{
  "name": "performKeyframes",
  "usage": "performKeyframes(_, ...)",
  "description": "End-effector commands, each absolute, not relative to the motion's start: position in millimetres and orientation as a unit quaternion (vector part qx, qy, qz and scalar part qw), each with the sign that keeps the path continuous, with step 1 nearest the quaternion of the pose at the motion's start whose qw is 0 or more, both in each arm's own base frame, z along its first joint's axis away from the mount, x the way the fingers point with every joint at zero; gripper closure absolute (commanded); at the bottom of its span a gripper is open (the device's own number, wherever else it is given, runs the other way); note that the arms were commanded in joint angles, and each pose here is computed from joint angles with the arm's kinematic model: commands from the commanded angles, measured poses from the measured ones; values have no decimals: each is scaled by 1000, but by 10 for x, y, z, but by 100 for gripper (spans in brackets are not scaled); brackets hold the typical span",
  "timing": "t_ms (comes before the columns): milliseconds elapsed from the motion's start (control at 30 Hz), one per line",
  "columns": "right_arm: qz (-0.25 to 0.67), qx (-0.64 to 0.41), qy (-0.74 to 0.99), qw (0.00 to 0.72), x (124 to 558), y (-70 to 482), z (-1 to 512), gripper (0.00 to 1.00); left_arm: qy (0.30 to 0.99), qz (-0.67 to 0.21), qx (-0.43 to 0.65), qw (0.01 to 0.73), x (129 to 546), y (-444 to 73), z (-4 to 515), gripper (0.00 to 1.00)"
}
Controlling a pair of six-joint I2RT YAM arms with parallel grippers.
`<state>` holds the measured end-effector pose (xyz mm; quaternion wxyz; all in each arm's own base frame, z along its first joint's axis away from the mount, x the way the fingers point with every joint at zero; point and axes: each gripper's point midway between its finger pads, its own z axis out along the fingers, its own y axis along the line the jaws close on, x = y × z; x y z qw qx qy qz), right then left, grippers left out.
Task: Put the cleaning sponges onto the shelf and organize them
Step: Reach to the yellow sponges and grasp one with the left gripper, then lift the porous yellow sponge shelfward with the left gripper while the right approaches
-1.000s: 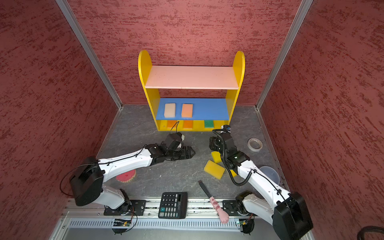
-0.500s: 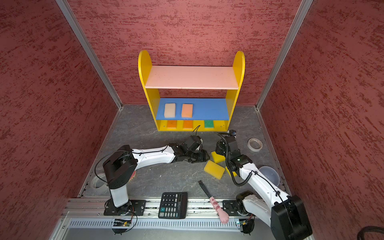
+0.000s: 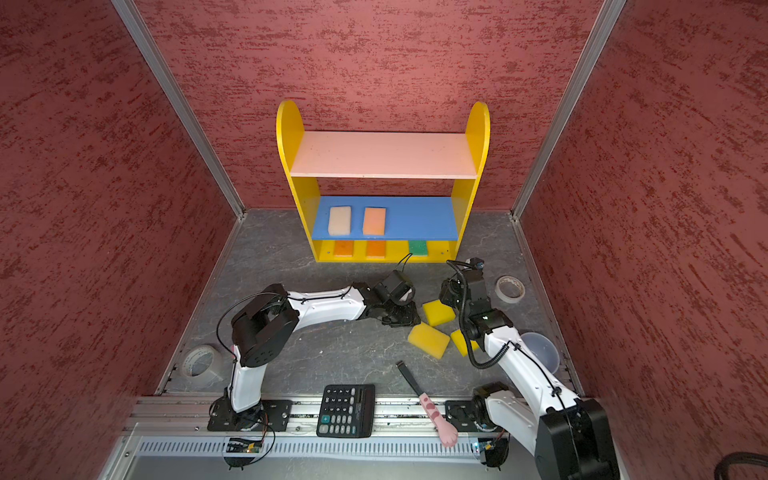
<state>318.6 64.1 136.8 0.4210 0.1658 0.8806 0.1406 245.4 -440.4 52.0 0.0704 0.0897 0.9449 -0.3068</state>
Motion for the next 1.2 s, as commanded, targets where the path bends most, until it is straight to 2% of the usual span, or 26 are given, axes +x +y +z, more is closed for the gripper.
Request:
performKeyframes(0,152,167,876,426,3245,647,1482,43,950,-285,113,52,2413,-4385,410,67)
performKeyframes(167,156,169,871,433,3265,634,1551,43,955,-265,125,42,2417,-4378,320,71)
performKeyframes(267,163,176,871,430,3264,636,1572,43,956,-261,130,31,2413,-4371,252,79)
performKeyframes(400,167,179,867,433,3277,636,1579,43,955,-261,139,19,2389,-4359,225,94)
performKeyframes(500,173,178,869,428,3289,660,1606,43,952,-265,153,25,2418,-4340,304,100)
performKeyframes(700,261,81,863,424,3379,1090,1795,46,941,-266,199,63,2561,-4142,638,100)
performKeyframes(900,301,27,855,421,3400,1358,1868,46,927,-241,263,118,2699,-3833,1121,100)
performKeyframes(1033,321,-24,839,439,3312,1599,2021,35,917,-232,288,148,2755,-3688,1434,100)
performKeyframes(1167,342,-60,825,446,3197,1844,2158,28,908,-234,302,172,2828,-3556,1682,100)
